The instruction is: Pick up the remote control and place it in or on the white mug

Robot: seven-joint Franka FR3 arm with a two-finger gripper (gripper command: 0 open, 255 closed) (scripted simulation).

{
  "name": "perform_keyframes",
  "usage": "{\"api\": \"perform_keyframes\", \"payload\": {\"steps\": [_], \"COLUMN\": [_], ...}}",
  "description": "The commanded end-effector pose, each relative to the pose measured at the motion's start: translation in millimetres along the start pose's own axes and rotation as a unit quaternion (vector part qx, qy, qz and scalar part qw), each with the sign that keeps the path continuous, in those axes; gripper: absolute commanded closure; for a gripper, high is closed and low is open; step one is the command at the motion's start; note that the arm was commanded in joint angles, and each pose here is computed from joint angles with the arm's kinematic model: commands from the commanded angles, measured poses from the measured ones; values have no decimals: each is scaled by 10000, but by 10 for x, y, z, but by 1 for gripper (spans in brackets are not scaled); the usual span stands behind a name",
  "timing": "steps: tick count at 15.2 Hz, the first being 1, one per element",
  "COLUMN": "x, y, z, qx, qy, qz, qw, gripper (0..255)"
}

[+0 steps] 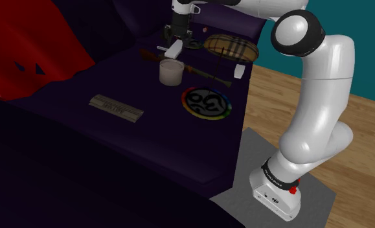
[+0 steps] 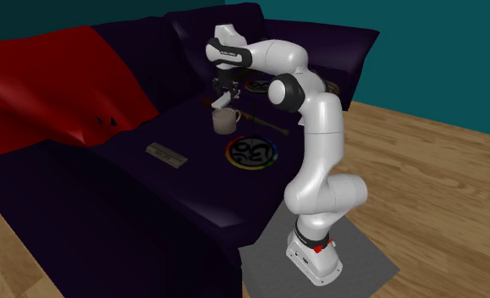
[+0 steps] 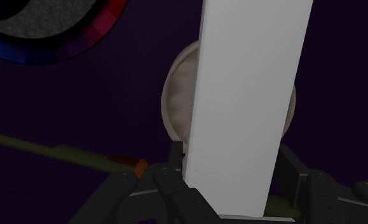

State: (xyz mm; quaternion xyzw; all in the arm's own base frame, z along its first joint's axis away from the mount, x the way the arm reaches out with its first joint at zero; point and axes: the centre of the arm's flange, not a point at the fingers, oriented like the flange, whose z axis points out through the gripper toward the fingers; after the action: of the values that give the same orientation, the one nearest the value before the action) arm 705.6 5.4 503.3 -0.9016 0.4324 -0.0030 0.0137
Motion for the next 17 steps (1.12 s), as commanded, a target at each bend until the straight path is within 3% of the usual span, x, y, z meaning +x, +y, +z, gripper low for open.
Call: {"api": "perform_keyframes", "payload": {"steps": [1, 12, 17], "x": [38, 42, 42], "y": [-7, 9, 9], "z": [95, 676, 693], "qx": [2, 2, 2], "qy": [4, 4, 4], "qz": [-3, -3, -3], "qw": [10000, 10000, 10000], "gripper": [255, 255, 255]}}
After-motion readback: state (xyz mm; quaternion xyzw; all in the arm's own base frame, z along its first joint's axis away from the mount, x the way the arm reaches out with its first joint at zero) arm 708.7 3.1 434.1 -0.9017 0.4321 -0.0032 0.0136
